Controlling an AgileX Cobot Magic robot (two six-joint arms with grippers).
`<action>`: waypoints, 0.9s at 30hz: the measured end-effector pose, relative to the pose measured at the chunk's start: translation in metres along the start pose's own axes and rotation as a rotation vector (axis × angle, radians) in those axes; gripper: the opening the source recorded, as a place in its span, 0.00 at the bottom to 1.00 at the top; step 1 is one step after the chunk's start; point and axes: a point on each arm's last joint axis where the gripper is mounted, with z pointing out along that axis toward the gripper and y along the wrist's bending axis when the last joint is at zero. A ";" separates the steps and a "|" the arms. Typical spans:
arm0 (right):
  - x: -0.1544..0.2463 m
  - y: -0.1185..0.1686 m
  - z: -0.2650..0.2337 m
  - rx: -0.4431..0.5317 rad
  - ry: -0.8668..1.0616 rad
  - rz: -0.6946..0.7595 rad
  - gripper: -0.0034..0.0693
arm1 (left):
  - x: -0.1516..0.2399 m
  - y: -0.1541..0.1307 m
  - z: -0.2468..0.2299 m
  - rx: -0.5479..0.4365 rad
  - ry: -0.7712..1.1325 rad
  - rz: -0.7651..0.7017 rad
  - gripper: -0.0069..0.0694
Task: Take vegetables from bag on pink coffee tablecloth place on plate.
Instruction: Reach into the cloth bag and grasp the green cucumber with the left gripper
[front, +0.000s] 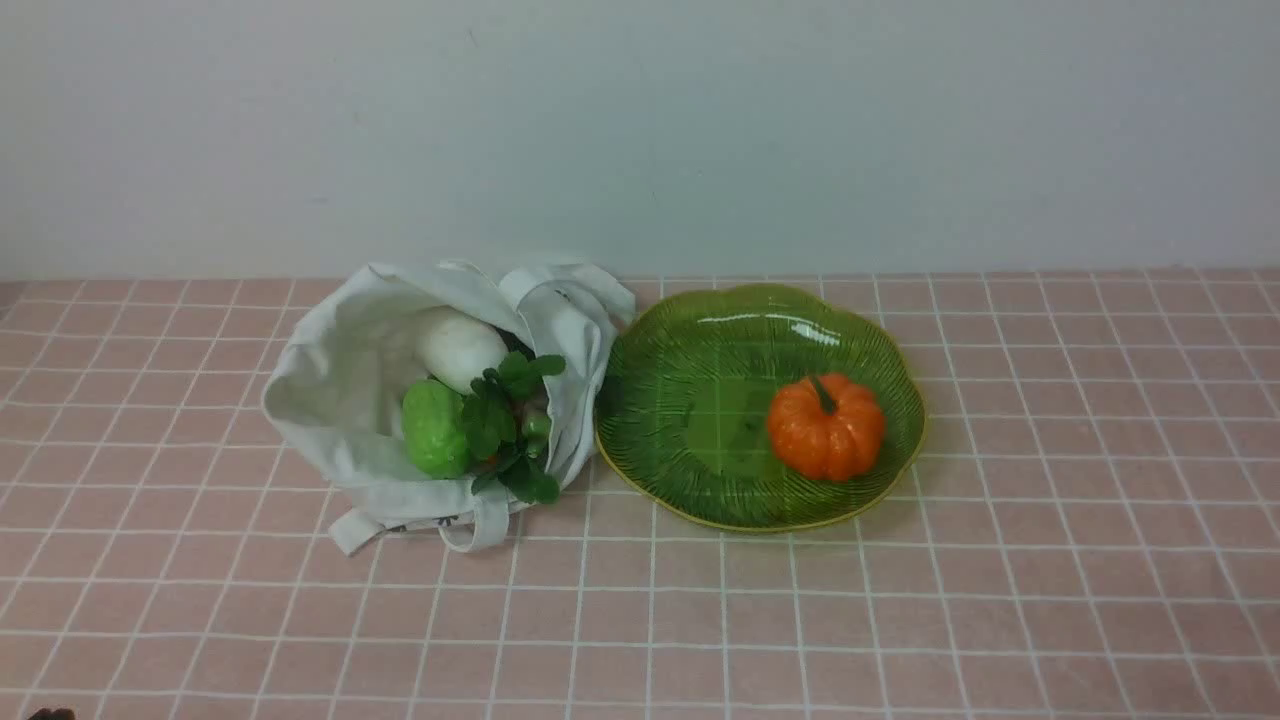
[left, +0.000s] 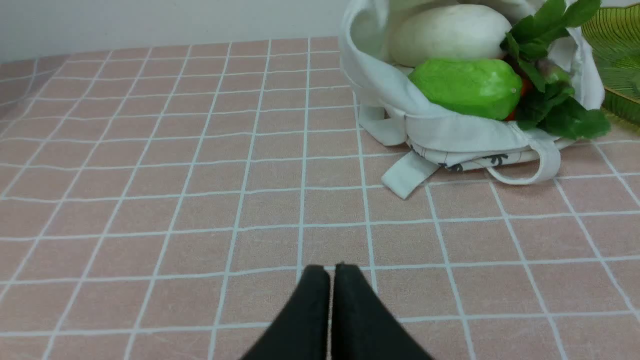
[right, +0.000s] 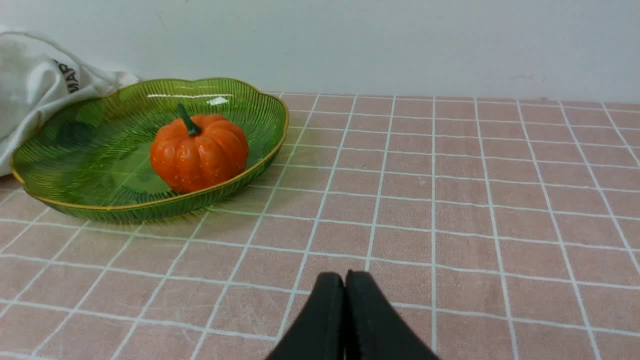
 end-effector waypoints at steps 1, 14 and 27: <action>0.000 0.000 0.000 0.000 0.000 0.000 0.03 | 0.000 0.000 0.000 0.000 0.000 0.000 0.08; 0.000 0.000 0.000 0.000 0.000 0.000 0.03 | 0.000 0.000 0.000 0.000 0.000 -0.003 0.08; 0.000 0.000 0.000 0.000 0.000 0.000 0.03 | -0.006 -0.023 -0.003 0.271 0.079 -1.081 0.08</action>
